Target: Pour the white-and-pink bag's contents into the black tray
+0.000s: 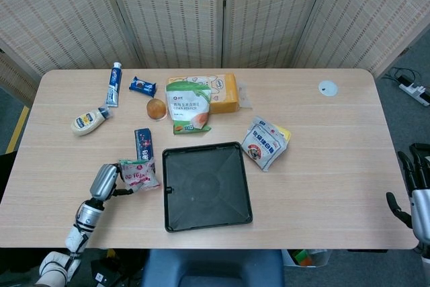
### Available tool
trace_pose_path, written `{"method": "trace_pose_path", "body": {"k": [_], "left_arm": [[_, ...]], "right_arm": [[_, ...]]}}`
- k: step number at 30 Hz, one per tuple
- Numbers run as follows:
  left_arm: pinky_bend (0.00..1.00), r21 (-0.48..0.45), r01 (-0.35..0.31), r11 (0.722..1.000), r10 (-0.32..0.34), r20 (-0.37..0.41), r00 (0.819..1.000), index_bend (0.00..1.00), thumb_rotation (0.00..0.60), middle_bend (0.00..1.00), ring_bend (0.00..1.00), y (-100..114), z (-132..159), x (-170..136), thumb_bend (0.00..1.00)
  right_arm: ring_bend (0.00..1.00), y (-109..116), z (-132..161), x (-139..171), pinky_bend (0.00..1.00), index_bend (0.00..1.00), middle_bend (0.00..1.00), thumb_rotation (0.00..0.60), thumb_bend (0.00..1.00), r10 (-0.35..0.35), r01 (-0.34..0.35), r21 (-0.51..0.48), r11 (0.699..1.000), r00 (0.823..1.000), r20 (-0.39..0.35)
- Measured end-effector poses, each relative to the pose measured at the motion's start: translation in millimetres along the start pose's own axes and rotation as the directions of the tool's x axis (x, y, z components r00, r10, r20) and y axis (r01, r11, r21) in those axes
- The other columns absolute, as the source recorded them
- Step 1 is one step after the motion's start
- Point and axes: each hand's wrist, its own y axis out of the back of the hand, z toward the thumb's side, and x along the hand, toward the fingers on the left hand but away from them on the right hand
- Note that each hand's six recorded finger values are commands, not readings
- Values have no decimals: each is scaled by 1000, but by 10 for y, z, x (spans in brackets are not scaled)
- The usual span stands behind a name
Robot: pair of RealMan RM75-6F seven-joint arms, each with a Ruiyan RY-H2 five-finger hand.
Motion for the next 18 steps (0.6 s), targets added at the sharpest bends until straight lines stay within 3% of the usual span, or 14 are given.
{"method": "trace_pose_path", "body": {"k": [5,10,14,18], "left_arm": [[693,126,-14,992,-3,134,991,665,600,768,745,335,146,89,502],[713,272,-13,962,-57,248,967,651,600,769,744,612,308,233,502],[719,362,-12,932,-107,306,946,633,600,769,738,715,445,330,503],[724,420,-6,908,-156,350,924,626,600,769,733,653,638,400,504]], "right_arm": [[114,-4,51,-32,58,0,39,600,345,-4,4,0,1000,1000,-25],[115,-8,114,-83,58,0,39,600,344,-9,9,-1,1000,998,-58],[115,-21,154,-125,58,0,39,600,344,-7,7,1,1000,997,-81],[115,-32,179,-166,58,0,39,600,344,-7,7,-1,1000,995,-101]]}}
